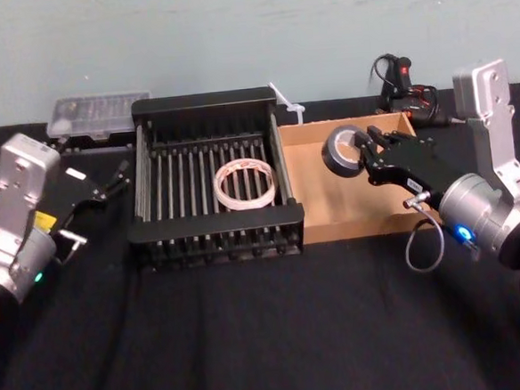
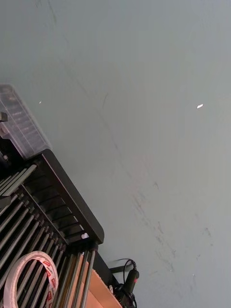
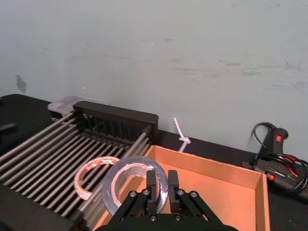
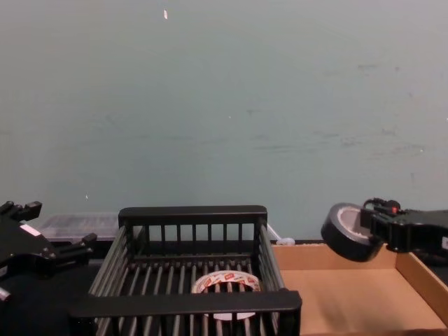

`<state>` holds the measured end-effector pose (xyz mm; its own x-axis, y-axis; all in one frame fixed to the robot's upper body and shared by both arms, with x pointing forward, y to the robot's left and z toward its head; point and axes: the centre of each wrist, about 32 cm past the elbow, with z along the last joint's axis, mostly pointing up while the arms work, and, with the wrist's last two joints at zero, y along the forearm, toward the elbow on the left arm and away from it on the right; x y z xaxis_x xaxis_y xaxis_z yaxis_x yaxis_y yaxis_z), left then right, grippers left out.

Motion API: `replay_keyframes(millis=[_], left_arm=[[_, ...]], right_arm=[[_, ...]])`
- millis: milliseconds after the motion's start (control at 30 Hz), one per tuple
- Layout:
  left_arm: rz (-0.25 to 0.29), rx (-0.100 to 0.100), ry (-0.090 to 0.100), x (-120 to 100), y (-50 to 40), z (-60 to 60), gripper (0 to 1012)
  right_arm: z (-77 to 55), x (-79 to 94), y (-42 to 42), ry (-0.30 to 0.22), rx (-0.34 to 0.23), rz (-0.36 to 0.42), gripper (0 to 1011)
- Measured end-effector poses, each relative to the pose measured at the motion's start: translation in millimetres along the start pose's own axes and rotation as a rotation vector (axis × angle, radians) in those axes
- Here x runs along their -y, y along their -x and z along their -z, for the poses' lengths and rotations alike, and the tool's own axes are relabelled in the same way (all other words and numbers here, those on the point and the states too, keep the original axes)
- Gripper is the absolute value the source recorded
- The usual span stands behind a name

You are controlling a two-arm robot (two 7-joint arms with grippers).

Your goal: Pick up the white tape and place it into the black box , Pick up the silver tape and place it into the brown box.

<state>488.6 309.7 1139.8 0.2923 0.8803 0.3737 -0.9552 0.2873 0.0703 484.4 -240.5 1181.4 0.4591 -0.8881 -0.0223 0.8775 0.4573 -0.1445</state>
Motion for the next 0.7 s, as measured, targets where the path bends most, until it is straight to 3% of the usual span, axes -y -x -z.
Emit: replay_keyframes(millis=[700], left_arm=[[0.000, 0.000, 0.000, 0, 0.0, 0.0, 1001]], right_arm=[[13.2, -33.5, -18.9, 0.067, -0.027, 0.051, 151]])
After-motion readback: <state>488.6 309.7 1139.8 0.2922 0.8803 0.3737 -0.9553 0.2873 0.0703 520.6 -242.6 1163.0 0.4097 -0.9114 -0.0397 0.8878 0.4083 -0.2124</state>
